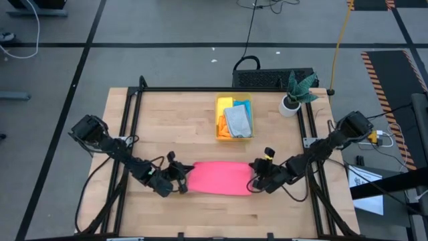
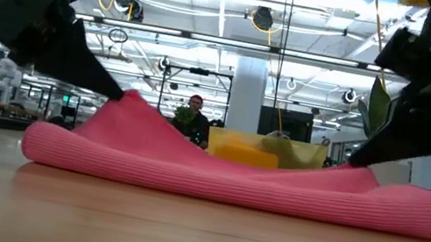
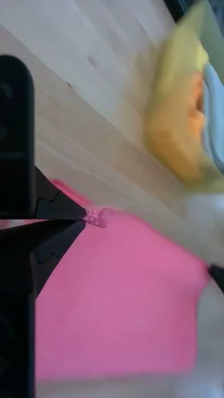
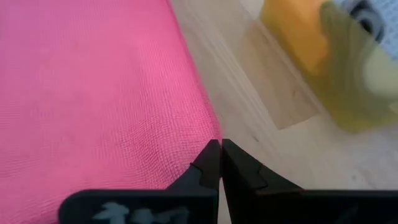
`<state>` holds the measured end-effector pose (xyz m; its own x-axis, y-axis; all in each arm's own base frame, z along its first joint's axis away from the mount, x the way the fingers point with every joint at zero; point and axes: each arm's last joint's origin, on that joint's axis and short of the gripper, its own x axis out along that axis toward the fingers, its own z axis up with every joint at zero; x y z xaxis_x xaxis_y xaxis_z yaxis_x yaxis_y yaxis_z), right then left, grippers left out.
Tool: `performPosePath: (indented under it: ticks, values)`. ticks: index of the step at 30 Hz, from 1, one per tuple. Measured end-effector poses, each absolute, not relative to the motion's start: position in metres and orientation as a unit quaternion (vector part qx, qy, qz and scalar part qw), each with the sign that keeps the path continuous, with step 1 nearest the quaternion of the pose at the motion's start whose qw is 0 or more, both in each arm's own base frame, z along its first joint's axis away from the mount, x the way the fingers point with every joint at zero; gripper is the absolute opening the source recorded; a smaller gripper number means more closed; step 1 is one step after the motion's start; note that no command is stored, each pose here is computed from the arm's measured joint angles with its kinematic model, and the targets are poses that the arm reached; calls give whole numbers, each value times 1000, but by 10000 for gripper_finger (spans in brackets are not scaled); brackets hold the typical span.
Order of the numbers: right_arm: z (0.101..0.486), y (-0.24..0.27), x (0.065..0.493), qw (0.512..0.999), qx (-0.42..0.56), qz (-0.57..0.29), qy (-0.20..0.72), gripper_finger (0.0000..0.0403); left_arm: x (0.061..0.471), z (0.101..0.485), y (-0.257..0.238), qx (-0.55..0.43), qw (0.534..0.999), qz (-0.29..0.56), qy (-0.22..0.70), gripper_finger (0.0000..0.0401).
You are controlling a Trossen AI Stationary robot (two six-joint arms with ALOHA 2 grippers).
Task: Fold microfiber towels
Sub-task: Fold the pink microfiber towel
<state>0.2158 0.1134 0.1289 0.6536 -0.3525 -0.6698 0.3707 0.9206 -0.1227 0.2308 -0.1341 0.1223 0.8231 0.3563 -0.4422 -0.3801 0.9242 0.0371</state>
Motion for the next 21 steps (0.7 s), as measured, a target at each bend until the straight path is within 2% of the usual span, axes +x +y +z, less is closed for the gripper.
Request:
performPosePath:
  ticks: [8,16,21]
  values:
    - [149,119,206,924,25,-185,335,0,236,123,-128,-15,954,191,229,7]
    - [117,110,206,900,13,-222,374,2,243,102,-119,-29,942,220,250,12]
    - [109,101,206,894,15,-214,394,17,249,88,-115,-44,938,218,265,14]
